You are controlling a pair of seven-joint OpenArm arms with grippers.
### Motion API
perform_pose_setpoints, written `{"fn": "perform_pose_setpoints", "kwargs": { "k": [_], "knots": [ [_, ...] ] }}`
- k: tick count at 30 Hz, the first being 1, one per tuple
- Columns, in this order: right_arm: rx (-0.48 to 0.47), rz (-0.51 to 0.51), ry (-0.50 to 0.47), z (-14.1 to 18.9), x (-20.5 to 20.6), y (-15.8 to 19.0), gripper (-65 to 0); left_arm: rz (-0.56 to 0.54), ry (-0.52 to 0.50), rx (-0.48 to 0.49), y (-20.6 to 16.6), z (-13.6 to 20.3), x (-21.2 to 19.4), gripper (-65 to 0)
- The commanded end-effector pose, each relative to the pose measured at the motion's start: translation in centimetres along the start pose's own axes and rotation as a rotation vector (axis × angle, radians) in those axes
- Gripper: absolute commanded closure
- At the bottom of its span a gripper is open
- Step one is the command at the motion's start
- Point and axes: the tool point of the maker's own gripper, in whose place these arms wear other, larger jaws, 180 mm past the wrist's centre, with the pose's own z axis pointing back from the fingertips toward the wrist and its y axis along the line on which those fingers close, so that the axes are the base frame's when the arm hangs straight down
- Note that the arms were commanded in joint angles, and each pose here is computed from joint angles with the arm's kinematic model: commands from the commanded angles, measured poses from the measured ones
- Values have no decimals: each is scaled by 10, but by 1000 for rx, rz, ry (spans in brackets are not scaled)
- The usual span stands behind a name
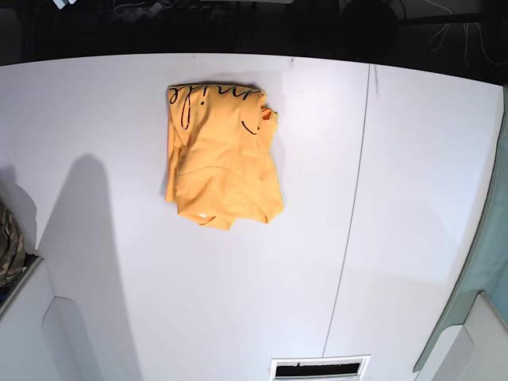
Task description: Layout the t-shirt on the table in an organized manner, then fold the t-shirt properly
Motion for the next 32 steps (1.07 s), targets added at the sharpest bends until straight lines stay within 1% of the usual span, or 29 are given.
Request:
{"fn": "perform_pose_setpoints", "kwargs": {
  "k": [1, 3, 4, 7, 9, 14, 16, 18, 20, 24, 28, 32],
  "knots": [
    [-8, 6, 65, 1, -14, -2, 0, -25, 88, 5, 1, 1, -23, 0],
    [-15, -11, 174, -3, -37, -4, 0, -97, 202, 16, 5, -5, -45, 0],
    [-15, -15, 201, -6, -44, -5, 0, -130, 241, 11, 6, -9, -53, 0],
    [-14, -54, 279, -20, -69, -7, 0, -230, 308, -20, 4, -27, -69, 0],
    [-9, -77, 340, -33, -86, -7, 0, -238, 360, 17, 10, -43, -77, 0],
    [23, -140, 517, -68, -126, -4, 0, -357, 567, -13, 12, -84, -110, 0],
    [22, -183, 572, -82, -133, -5, 0, -389, 643, 7, 21, -98, -118, 0],
    [12, -209, 616, -96, -135, -9, 0, -415, 667, 40, 31, -114, -114, 0],
    [-2, -227, 645, -108, -130, -16, 0, -435, 676, 82, 41, -132, -102, 0],
    [-4, -283, 654, -128, -107, -28, 0, -473, 704, 59, 36, -165, -74, 0],
    [-21, -284, 651, -143, -78, -36, 0, -489, 690, 19, 22, -192, -43, 0],
    [-25, -278, 616, -151, -46, -40, 0, -486, 677, 22, 13, -204, -14, 0]
  ]
}}
